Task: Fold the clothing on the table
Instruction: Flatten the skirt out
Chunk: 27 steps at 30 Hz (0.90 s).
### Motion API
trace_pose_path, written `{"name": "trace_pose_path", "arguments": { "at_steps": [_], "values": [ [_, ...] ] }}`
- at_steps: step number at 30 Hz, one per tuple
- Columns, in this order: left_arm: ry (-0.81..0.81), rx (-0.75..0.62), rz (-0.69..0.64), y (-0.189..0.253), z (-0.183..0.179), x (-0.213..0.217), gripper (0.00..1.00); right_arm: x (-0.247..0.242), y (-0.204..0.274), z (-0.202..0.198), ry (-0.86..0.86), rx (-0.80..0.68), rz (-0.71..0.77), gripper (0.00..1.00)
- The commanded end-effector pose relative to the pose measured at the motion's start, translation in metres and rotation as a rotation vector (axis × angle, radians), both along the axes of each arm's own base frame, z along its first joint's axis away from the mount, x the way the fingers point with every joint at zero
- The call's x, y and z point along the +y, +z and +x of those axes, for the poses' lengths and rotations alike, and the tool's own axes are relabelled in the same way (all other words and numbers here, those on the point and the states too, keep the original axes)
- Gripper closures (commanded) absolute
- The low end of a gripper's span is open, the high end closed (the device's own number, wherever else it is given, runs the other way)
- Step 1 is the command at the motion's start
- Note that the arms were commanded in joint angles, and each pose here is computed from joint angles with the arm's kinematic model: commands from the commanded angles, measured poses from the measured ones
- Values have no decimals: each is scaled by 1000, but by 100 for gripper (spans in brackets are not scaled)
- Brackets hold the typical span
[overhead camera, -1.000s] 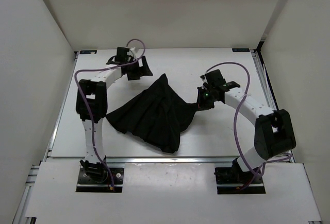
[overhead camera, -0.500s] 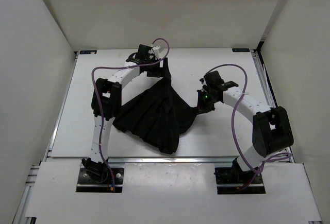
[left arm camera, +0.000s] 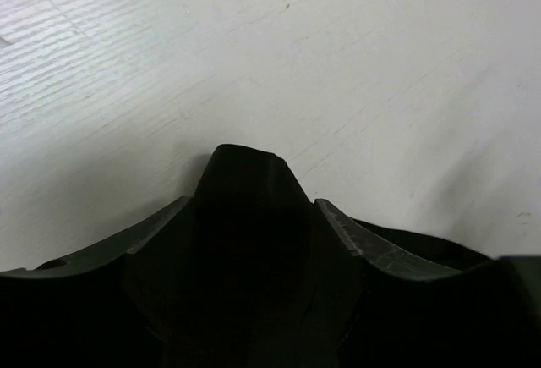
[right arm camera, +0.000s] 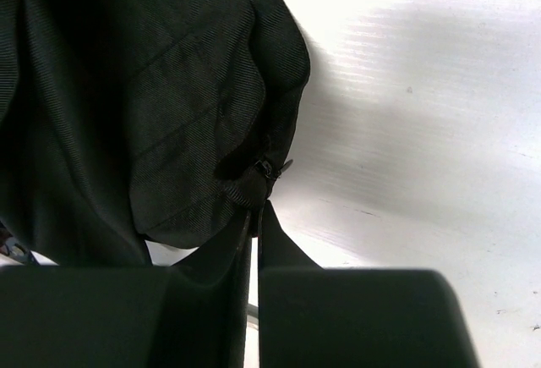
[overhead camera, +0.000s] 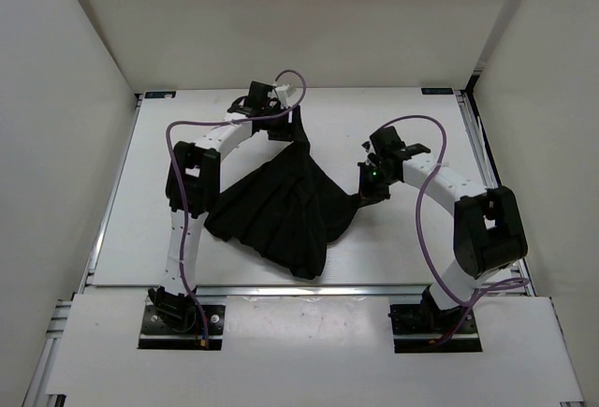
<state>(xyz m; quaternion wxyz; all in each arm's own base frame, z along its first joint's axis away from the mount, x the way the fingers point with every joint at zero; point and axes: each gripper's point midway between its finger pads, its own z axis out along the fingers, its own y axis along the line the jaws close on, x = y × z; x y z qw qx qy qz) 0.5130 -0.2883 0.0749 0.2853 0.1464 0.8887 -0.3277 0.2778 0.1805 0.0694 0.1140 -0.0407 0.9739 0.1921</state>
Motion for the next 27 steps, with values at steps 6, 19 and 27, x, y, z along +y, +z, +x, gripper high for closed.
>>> {"name": "trace_pose_path", "arguments": {
  "at_steps": [6, 19, 27],
  "values": [
    [-53, 5, 50, -20, -11, -19, 100, 3, 12, 12, 4, -22, 24, 100],
    [149, -224, -217, 186, 12, 81, 100, -89, 125, 119, -259, -357, 53, 100],
    [246, -283, -463, 260, 0, 161, 100, -116, 241, 158, -294, -697, 104, 100]
  ]
}}
